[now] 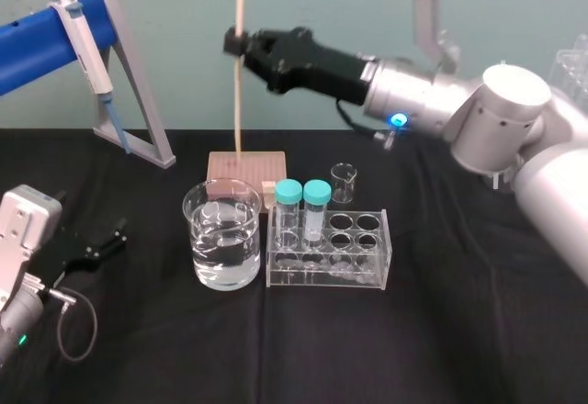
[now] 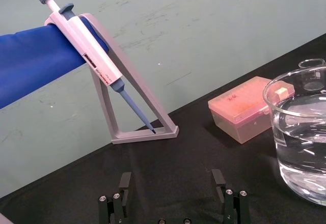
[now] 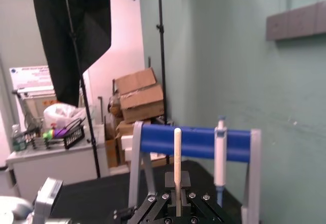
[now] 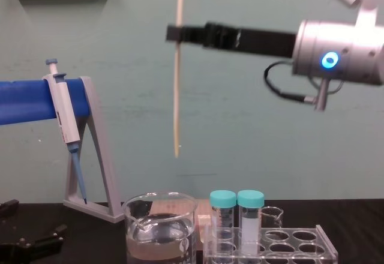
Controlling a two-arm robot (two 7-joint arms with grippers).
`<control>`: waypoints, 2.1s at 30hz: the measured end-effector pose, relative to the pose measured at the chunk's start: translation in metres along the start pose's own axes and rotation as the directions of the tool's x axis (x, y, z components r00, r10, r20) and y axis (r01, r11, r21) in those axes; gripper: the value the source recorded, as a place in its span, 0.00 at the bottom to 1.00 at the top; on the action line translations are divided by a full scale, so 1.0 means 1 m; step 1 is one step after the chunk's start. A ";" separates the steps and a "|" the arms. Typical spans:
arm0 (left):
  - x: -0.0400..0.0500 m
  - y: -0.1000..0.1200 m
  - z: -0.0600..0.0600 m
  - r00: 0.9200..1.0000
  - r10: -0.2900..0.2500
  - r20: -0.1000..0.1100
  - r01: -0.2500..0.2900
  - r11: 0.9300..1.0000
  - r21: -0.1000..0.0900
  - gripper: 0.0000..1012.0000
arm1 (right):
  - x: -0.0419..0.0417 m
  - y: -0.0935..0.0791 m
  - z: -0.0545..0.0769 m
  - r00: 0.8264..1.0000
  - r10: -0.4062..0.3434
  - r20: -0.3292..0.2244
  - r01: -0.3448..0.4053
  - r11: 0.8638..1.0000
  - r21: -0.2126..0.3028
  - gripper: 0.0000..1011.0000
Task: Hold the thermometer with one hand and immerse one end into the beaker, then reinsert it into the test tube rack.
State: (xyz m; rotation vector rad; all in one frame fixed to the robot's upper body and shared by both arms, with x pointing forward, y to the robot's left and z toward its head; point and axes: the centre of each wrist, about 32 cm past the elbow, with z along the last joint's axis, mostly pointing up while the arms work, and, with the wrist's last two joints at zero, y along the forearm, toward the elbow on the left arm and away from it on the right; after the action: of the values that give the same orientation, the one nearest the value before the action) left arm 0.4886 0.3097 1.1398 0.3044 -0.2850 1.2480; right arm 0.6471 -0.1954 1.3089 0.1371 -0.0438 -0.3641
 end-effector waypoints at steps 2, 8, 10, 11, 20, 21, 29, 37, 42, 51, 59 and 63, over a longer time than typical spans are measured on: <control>0.0000 0.000 0.000 1.000 0.000 0.000 0.000 1.000 0.000 0.99 | -0.0003 0.003 -0.006 1.000 0.010 -0.001 -0.010 1.000 -0.014 0.05; 0.0000 0.000 0.000 1.000 0.000 0.000 0.000 1.000 0.000 0.99 | -0.0017 0.011 -0.027 0.999 0.040 0.000 -0.040 0.998 -0.050 0.05; 0.0000 0.000 0.000 1.000 0.000 0.000 0.000 1.000 0.000 0.99 | -0.0018 0.012 -0.030 0.999 0.046 0.001 -0.046 0.997 -0.057 0.05; 0.0000 0.000 0.000 1.000 0.000 0.000 0.000 1.000 0.000 0.99 | -0.0018 0.012 -0.032 0.999 0.049 0.001 -0.049 0.997 -0.060 0.05; 0.0000 0.000 0.000 1.000 0.000 0.000 0.000 1.000 0.000 0.99 | -0.0012 0.014 -0.053 0.998 0.061 -0.017 -0.062 0.994 -0.089 0.05; 0.0000 0.000 0.000 1.000 0.000 0.000 0.000 1.000 0.000 0.99 | -0.0012 0.014 -0.054 0.998 0.061 -0.019 -0.062 0.994 -0.091 0.05; 0.0000 0.000 0.000 1.000 0.000 0.000 0.000 1.000 0.000 0.99 | -0.0018 0.015 -0.067 0.998 0.054 -0.040 -0.058 0.993 -0.099 0.05; 0.0000 0.000 0.000 1.000 0.000 0.000 0.000 1.000 0.000 0.99 | -0.0031 0.018 -0.075 0.998 0.044 -0.035 -0.048 0.993 -0.105 0.05; 0.0000 0.000 0.000 1.000 0.000 0.000 0.000 1.000 0.000 0.99 | -0.0030 0.020 -0.080 0.999 0.039 -0.026 -0.042 0.993 -0.111 0.05; 0.0000 0.000 0.000 1.000 0.000 0.000 0.000 1.000 0.000 0.99 | -0.0028 0.021 -0.085 0.999 0.032 -0.023 -0.035 0.992 -0.119 0.05; 0.0000 0.000 0.000 1.000 0.000 0.000 0.000 1.000 0.000 0.99 | -0.0021 0.020 -0.090 0.999 0.029 -0.027 -0.032 0.991 -0.127 0.05; 0.0000 0.000 0.000 1.000 0.000 0.000 0.000 1.000 0.000 0.99 | -0.0020 0.019 -0.091 0.999 0.027 -0.028 -0.030 0.991 -0.132 0.05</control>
State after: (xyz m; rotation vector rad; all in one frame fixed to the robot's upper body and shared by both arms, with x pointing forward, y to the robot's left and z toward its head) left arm 0.4886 0.3097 1.1398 0.3044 -0.2851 1.2480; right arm 0.6582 -0.1655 1.2210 0.0104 0.0044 -0.3357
